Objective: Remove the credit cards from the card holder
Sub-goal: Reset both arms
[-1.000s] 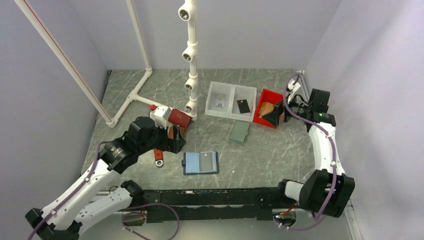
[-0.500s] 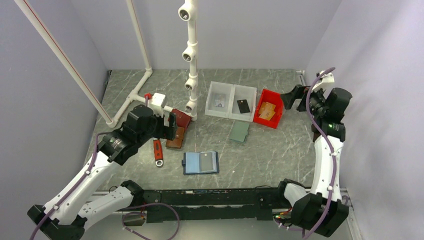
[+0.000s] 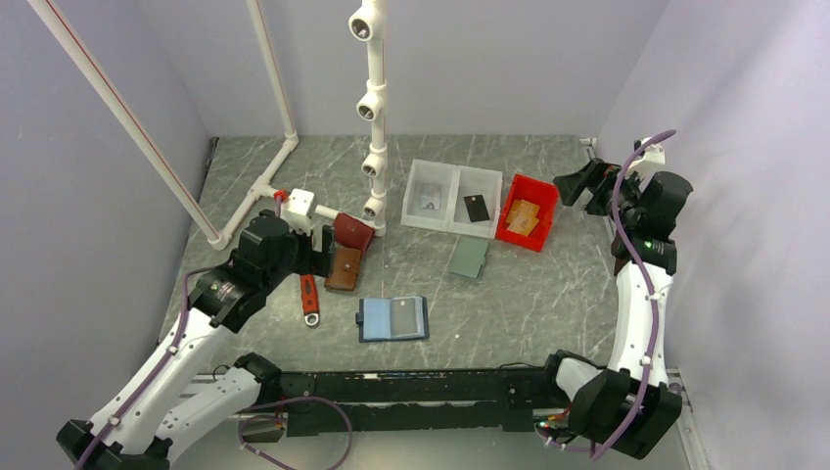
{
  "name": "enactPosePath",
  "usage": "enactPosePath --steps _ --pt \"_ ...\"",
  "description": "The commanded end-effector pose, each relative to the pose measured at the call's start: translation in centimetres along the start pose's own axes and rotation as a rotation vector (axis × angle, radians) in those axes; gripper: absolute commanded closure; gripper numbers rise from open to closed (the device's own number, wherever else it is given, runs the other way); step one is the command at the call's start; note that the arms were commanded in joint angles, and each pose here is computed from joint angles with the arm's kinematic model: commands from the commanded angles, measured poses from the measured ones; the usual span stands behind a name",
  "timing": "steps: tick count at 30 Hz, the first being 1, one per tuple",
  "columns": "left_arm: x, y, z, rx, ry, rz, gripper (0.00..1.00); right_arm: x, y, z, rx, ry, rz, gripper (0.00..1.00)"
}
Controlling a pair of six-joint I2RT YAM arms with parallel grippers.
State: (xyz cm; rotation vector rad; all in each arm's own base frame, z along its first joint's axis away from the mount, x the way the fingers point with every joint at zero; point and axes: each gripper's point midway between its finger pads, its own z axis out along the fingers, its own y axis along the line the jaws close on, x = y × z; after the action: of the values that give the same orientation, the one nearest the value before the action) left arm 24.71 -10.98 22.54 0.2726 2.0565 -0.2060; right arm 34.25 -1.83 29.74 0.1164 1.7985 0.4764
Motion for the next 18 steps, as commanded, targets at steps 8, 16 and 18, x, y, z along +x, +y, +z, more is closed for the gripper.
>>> enactPosePath --steps 8,16,18 --pt "-0.96 -0.15 0.23 0.024 -0.026 0.002 0.01 -1.08 -0.13 0.06 -0.018 -0.052 -0.010 0.00" --pt "-0.93 -0.06 0.29 0.024 -0.024 -0.001 0.01 -0.97 -0.49 0.16 -0.005 -0.054 -0.005 0.00" --pt "-0.89 -0.05 0.31 0.023 -0.023 0.000 0.01 -1.00 -0.48 0.14 -0.004 -0.056 -0.005 0.00"
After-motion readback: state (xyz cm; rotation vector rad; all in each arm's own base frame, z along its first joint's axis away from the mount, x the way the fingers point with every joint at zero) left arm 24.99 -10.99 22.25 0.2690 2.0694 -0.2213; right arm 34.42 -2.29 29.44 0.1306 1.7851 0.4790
